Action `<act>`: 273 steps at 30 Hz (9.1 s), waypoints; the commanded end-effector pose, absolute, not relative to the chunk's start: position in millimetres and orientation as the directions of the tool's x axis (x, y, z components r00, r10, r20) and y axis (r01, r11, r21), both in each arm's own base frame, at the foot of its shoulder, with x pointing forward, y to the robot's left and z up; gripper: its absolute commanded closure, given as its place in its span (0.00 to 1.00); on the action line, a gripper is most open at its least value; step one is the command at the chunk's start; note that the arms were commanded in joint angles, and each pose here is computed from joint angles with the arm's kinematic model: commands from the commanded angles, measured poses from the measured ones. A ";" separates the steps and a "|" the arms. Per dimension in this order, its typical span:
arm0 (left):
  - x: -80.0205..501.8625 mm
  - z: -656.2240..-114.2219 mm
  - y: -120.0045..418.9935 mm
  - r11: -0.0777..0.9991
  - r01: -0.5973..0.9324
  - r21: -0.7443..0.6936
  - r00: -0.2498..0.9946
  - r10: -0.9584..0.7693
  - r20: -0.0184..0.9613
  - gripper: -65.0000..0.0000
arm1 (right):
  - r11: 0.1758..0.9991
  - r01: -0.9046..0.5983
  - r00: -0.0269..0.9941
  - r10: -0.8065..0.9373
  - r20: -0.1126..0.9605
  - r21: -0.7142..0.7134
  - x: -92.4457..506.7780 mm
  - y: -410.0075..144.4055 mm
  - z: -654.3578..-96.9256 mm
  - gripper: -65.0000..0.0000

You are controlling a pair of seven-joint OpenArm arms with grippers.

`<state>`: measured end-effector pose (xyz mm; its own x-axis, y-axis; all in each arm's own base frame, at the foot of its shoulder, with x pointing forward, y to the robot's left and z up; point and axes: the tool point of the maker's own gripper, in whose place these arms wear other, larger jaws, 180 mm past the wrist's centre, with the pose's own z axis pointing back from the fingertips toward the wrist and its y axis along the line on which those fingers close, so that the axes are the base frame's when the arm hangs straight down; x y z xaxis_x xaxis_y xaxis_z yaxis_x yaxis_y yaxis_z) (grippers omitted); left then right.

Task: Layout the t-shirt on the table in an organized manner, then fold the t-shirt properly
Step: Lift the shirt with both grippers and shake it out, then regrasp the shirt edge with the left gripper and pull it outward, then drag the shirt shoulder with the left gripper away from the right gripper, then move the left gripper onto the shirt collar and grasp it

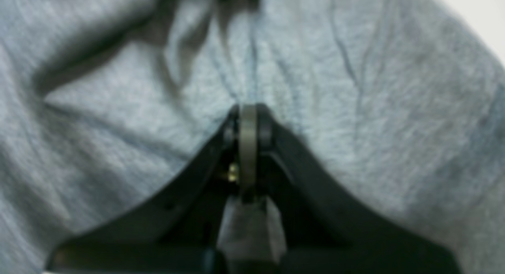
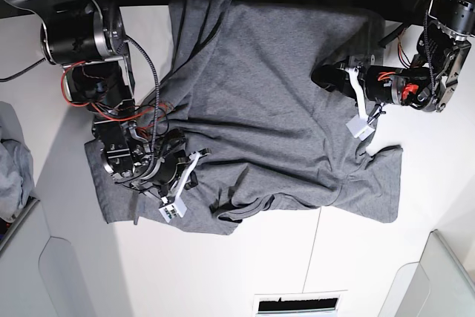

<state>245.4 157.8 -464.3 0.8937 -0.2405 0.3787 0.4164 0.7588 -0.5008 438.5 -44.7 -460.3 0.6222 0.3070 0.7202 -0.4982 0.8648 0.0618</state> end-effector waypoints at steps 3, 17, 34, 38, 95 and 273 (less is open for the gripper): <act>278.5 -468.5 201.1 0.875 0.393 -0.282 0.876 -0.264 0.404 0.75 | 0.874 -0.485 0.619 0.348 0.704 -0.006 445.2 -81.8 -457.9 1.00; 412.5 -442.6 170.0 0.921 0.337 -0.197 0.840 -0.199 0.505 0.75 | 0.859 -0.491 0.641 0.242 0.728 0.147 356.8 -94.6 -480.2 1.00; 413.4 -379.8 152.7 0.806 0.577 -0.134 0.702 -0.405 0.585 0.75 | 0.884 -0.450 0.453 0.104 0.886 0.126 402.7 -70.0 -389.5 1.00; 383.3 -388.2 176.4 0.803 0.583 -0.124 0.717 -0.436 0.544 0.75 | 0.892 -0.443 0.420 0.123 0.899 0.085 432.9 -57.4 -373.2 1.00; 317.6 -418.6 198.1 0.702 0.710 0.051 0.583 -0.627 0.517 0.53 | 0.947 -0.322 0.629 0.202 0.751 0.014 375.8 -137.7 -467.3 1.00; 430.1 -395.4 255.8 0.959 0.284 0.014 0.761 -0.234 0.605 0.63 | 0.956 -0.256 0.508 0.010 0.862 0.140 431.3 -161.1 -397.8 1.00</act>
<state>412.1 255.3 -417.2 0.8003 -0.2333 0.5524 0.2783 0.9605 0.0024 415.7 -160.8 -419.7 0.5651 0.0275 0.8245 -0.2530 0.9571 0.1415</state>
